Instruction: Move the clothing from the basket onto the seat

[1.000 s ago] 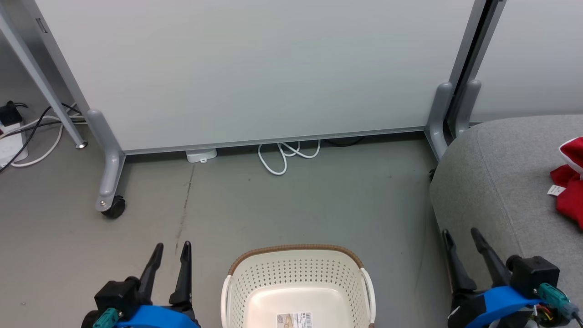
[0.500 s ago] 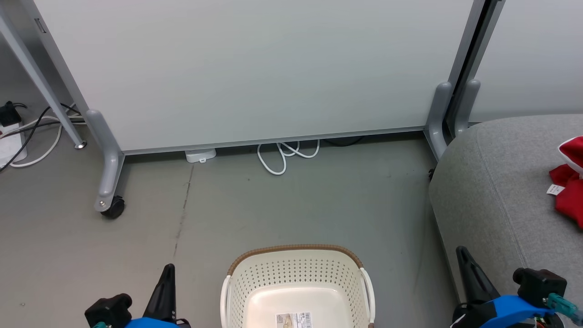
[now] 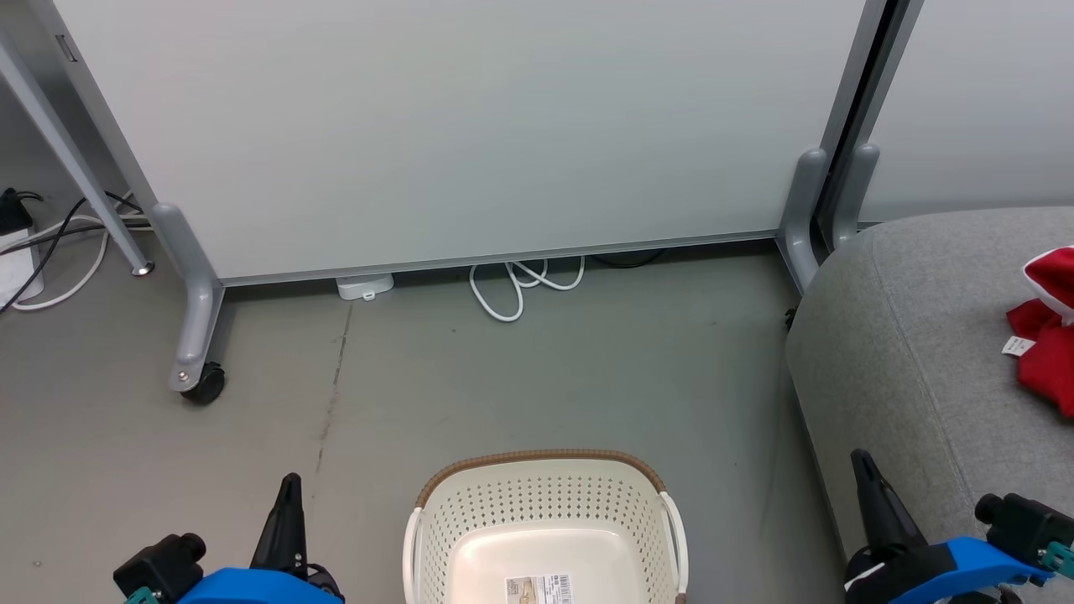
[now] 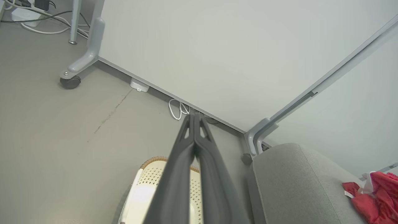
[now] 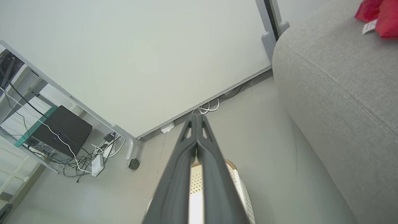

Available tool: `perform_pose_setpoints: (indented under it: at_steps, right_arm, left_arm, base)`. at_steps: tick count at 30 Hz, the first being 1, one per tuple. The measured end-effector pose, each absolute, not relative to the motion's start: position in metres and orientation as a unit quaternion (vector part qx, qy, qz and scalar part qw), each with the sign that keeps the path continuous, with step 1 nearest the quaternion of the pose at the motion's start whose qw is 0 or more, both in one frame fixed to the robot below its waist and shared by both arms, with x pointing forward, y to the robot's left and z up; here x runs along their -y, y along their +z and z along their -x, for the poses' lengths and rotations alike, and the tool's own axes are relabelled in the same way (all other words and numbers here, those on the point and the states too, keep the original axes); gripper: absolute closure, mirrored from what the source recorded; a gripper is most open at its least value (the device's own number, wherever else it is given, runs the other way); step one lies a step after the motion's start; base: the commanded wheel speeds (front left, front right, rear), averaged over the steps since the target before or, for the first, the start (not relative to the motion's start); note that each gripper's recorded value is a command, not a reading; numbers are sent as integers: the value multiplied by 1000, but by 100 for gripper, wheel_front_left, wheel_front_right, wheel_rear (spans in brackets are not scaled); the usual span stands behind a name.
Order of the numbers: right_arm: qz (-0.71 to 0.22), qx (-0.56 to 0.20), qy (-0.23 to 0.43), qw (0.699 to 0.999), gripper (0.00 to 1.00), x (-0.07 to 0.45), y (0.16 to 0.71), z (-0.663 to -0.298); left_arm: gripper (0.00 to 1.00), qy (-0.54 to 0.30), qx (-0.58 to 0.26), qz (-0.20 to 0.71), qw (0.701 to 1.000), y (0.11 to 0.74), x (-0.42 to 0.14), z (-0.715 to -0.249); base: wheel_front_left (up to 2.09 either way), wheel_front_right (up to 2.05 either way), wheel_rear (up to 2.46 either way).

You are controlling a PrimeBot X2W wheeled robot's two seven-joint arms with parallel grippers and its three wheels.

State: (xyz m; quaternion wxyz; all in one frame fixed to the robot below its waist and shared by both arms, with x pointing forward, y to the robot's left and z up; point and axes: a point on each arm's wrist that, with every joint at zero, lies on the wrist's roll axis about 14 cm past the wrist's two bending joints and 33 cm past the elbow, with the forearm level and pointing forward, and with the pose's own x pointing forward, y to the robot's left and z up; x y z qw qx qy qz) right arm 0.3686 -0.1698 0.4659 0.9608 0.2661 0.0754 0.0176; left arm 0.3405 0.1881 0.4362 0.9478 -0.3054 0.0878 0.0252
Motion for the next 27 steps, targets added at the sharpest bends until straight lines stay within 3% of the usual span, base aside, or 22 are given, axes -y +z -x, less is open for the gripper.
perform_pose_setpoints:
  at_steps: [27]
  right_arm:
    - [-445,-56,-3,894,100,179,478,-378]
  left_arm:
    - [100,45,-62,465,882,457,-197,-359]
  base:
    - [0,0,0]
